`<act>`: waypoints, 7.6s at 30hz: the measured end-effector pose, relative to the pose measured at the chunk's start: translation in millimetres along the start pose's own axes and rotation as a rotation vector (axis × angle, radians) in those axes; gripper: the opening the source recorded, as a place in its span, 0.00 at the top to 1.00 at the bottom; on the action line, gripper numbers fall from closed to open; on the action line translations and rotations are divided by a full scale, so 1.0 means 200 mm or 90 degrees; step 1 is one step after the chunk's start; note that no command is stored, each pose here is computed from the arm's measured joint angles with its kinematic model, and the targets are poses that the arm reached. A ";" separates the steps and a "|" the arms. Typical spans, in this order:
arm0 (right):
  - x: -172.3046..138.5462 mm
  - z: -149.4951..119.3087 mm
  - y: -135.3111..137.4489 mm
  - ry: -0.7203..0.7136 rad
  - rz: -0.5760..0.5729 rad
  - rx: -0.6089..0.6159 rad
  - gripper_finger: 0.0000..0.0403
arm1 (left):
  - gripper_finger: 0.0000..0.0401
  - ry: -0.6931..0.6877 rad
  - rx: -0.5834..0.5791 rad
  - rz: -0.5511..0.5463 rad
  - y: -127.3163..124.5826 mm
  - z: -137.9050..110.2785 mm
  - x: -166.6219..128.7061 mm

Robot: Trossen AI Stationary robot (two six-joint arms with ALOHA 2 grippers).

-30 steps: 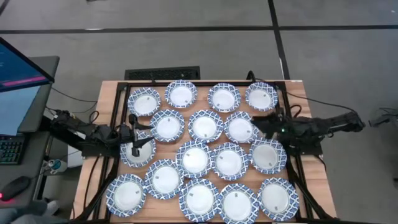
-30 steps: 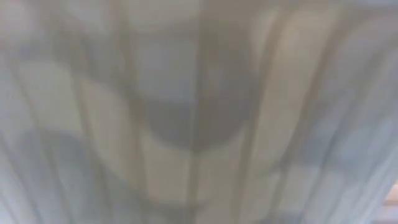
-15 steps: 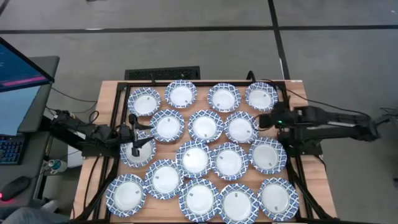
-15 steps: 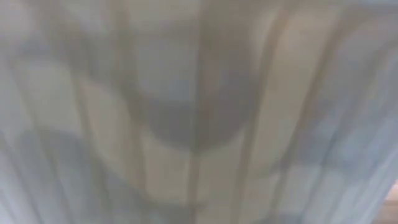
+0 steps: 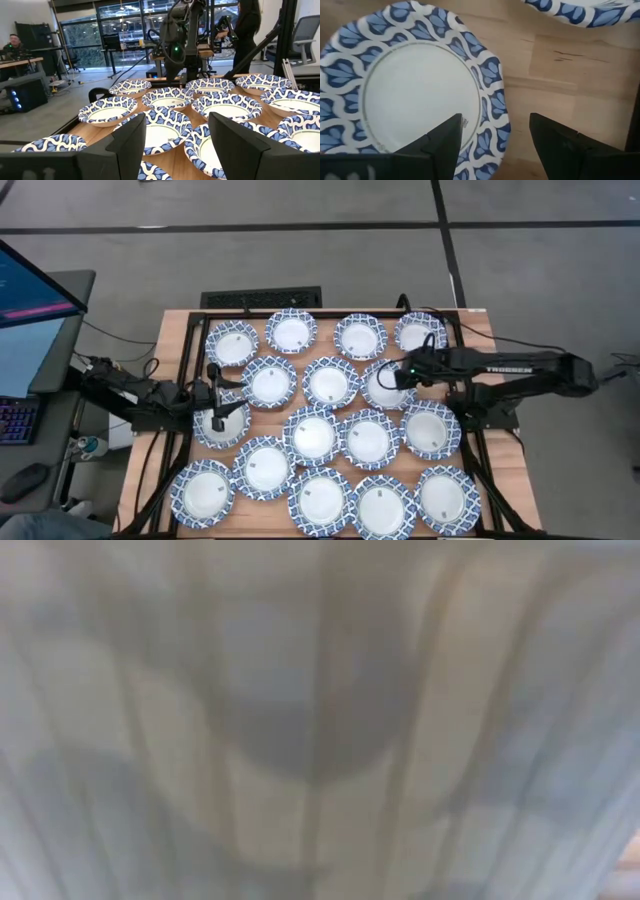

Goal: Nest bowls inside each other
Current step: Stack the white bowl on the white bowl, then stack the white bowl on the stacked white bowls

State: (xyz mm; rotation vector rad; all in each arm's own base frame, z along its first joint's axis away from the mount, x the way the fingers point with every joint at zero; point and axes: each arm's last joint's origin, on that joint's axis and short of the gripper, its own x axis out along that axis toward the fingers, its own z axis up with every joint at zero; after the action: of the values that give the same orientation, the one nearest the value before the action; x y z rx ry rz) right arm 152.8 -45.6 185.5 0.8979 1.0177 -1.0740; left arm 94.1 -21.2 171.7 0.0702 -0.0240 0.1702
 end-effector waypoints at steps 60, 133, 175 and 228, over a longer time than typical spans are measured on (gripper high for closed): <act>-0.31 0.19 0.17 -0.031 0.075 -0.117 0.98 | 0.48 0.000 0.000 0.000 0.00 0.00 0.00; -0.05 0.58 0.15 -0.018 -0.075 -0.160 0.44 | 0.48 0.000 0.000 0.001 0.00 0.00 0.00; 0.34 0.69 0.06 0.096 -0.153 -0.143 0.96 | 0.48 0.000 0.000 0.001 0.00 0.00 0.00; -0.08 0.53 0.82 0.044 -0.035 -0.709 0.98 | 0.48 -0.120 -0.404 -0.120 0.00 0.11 -0.01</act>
State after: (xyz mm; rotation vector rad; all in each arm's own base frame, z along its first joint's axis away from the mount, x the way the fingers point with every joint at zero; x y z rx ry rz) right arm 330.7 -101.6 245.8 -0.0089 1.4545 -0.3703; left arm 91.8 -23.5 193.6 -0.5443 -0.2566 -0.0384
